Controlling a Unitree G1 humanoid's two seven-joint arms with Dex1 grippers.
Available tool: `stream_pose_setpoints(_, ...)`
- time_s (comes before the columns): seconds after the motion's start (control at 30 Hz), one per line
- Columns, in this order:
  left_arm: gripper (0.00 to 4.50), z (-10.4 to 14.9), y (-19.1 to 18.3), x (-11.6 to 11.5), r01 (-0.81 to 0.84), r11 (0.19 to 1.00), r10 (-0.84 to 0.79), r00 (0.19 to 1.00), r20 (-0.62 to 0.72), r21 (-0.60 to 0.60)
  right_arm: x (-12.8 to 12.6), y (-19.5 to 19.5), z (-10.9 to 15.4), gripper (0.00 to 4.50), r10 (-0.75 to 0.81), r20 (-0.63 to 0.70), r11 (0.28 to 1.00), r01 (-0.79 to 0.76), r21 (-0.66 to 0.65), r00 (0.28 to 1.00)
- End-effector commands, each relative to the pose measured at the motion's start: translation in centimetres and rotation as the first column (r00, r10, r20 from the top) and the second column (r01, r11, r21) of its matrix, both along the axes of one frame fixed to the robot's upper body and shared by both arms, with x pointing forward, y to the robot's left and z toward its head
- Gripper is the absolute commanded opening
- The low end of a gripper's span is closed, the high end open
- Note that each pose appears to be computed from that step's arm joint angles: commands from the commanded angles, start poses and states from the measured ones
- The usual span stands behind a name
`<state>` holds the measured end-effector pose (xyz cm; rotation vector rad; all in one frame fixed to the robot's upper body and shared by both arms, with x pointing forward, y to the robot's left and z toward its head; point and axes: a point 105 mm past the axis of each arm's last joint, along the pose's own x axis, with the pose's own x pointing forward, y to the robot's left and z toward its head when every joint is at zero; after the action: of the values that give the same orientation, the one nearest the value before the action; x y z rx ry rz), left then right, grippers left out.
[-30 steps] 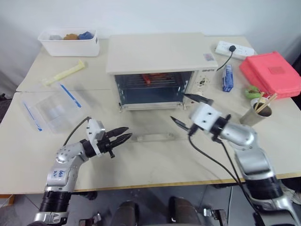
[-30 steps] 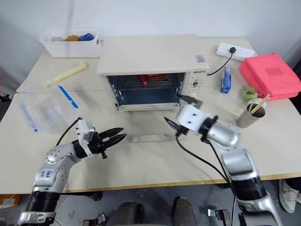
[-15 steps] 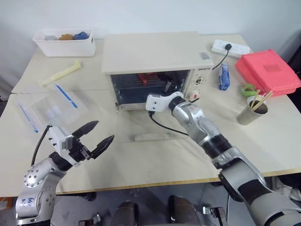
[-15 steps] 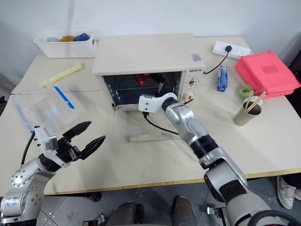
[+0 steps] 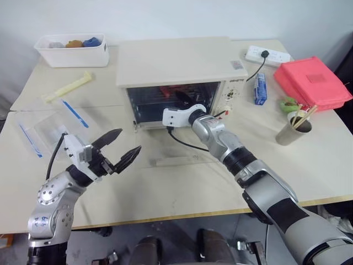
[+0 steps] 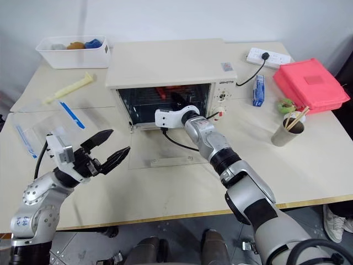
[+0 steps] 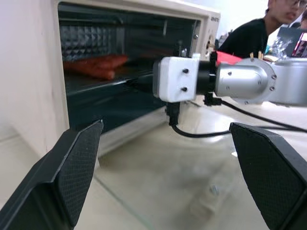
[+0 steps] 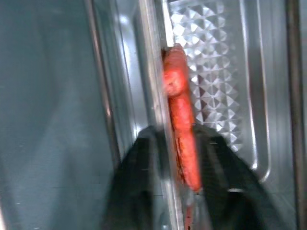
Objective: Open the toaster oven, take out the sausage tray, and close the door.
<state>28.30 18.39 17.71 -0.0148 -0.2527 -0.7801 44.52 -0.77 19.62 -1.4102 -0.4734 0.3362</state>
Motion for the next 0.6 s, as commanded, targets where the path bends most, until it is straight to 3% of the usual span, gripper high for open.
stream_pose_setpoints(0.03, 4.50, 1.5, -0.3, 1.0, 0.042, 0.999, -0.041, 0.999, 0.026, -0.017, -0.4, 0.7, 2.6, 0.03, 0.036, 0.089, 0.999, -0.039, 0.027, 0.995)
stream_pose_setpoints(0.17, 4.50, 3.3, -0.3, 3.4, 0.059, 0.998, -0.057, 0.996, 0.064, -0.038, -0.8, 0.8, 3.6, 0.03, 0.070, 0.112, 0.997, -0.074, 0.027, 0.991)
stream_pose_setpoints(0.43, 4.50, 3.9, -0.5, 5.0, 0.081, 0.995, -0.077, 0.995, 0.063, -0.059, -1.2, 1.1, 4.0, 0.03, 0.109, 0.131, 0.994, -0.110, -0.004, 0.985)
stream_pose_setpoints(0.6, 4.50, 4.1, -0.4, 5.7, 0.084, 0.994, -0.080, 0.995, 0.057, -0.069, -3.0, 2.2, 3.6, 0.03, 0.216, 0.106, 0.976, -0.214, -0.034, 0.971)
